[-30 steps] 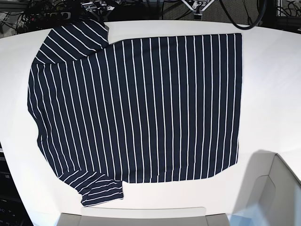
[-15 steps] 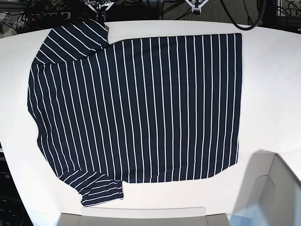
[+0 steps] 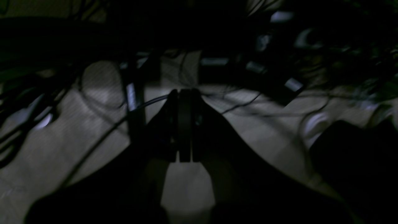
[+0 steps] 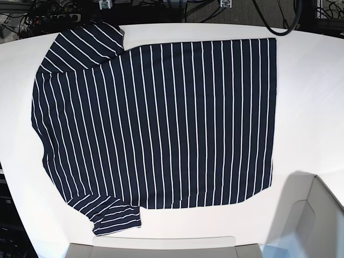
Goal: Fold the T-shirt properly
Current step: 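Move the right gripper down toward the shirt's shoulder corner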
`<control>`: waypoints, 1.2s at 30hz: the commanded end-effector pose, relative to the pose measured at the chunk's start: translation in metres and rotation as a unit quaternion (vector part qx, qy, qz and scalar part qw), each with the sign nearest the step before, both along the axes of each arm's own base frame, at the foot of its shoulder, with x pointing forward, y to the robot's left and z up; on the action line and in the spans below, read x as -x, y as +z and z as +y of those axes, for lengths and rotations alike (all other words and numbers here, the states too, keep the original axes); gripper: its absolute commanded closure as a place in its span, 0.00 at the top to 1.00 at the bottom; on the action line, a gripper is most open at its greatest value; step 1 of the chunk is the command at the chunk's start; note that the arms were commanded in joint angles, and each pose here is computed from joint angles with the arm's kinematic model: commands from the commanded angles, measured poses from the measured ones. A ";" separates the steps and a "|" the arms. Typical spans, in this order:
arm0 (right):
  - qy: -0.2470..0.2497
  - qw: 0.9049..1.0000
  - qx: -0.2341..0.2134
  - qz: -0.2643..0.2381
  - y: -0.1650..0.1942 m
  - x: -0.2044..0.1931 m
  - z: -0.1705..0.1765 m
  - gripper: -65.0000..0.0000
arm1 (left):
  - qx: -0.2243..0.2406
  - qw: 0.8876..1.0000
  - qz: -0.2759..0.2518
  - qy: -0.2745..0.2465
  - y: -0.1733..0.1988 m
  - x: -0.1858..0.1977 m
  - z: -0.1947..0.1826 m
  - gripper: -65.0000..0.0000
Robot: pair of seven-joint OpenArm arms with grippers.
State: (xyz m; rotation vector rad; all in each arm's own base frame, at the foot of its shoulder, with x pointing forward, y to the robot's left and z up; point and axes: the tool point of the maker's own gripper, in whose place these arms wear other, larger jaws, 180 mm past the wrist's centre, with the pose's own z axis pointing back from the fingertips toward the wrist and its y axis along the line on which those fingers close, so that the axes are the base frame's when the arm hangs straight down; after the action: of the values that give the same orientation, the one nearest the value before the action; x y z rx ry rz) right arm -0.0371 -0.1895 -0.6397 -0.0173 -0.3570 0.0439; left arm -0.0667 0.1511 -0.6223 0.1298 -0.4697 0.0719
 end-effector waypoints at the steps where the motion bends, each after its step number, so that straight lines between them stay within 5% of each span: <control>1: 0.001 1.000 0.001 -0.015 0.004 0.005 -0.002 0.00 | -0.008 1.000 -0.007 0.009 0.006 0.012 0.004 0.01; 7: 0.009 0.995 0.006 -0.095 0.025 0.004 -0.011 0.00 | -0.038 0.996 -0.068 0.044 0.027 0.015 0.020 0.01; 15: 0.019 0.979 0.003 -0.204 0.062 0.006 -0.015 0.00 | -0.061 0.984 -0.168 0.027 0.070 0.029 0.020 0.01; 25: 0.026 0.974 -0.001 -0.227 0.072 0.005 -0.016 0.00 | -0.069 0.975 -0.212 0.014 0.097 0.041 0.017 0.01; 31: 0.035 0.946 -0.042 -0.321 0.118 -0.011 0.013 0.00 | -0.082 0.959 -0.270 0.006 0.126 0.032 0.017 0.01; 36: 0.046 0.909 -0.072 -0.407 0.181 -0.034 0.029 0.00 | -0.096 0.940 -0.327 0.000 0.166 0.023 0.017 0.01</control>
State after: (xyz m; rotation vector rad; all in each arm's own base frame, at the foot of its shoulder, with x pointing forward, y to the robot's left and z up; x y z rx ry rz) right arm 0.0012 -0.1527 -0.4662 0.1392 -1.1804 0.0975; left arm -0.0891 0.1690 -0.4643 0.2950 -1.1161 0.0772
